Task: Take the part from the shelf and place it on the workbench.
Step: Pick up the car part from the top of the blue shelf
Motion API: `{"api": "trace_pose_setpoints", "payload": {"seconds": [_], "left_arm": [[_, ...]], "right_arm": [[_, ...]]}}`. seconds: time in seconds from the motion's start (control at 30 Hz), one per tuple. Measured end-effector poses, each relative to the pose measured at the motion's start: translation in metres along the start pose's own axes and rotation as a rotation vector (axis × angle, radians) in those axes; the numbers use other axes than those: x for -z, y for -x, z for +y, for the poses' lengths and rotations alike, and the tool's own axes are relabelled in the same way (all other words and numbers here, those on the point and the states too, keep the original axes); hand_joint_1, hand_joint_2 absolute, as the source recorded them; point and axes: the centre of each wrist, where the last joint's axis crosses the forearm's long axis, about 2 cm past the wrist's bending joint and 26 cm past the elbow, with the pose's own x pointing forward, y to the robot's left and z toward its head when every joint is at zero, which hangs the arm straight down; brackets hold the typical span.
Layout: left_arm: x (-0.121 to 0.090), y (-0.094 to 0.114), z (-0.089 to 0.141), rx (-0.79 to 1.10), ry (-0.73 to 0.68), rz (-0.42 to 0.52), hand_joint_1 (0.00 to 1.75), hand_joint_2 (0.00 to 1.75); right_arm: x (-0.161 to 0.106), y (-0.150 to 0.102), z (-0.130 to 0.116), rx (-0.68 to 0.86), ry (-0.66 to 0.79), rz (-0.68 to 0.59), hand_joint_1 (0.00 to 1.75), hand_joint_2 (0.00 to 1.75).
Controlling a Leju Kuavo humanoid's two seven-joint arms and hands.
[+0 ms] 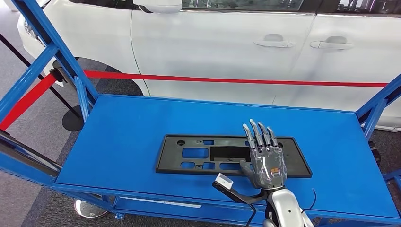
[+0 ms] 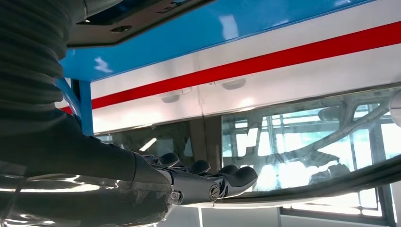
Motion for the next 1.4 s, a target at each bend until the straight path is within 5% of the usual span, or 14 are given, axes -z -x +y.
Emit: {"api": "trace_pose_setpoints", "payload": {"seconds": [0.4,1.0,1.4], "left_arm": [[0.000,0.000,0.000,0.027,-0.012,0.000,0.00,0.00],[-0.003,0.005,0.001,0.012,-0.059,0.025,0.00,0.00],[-0.006,0.003,-0.008,0.079,-0.020,0.003,0.00,0.00]], "right_arm": [[-0.005,-0.006,-0.007,0.014,0.022,-0.020,0.00,1.75],[-0.072,-0.029,-0.049,0.009,0.009,-0.030,0.00,1.75],[-0.051,-0.030,-0.004,-0.025,-0.248,-0.042,0.00,1.75]]}}
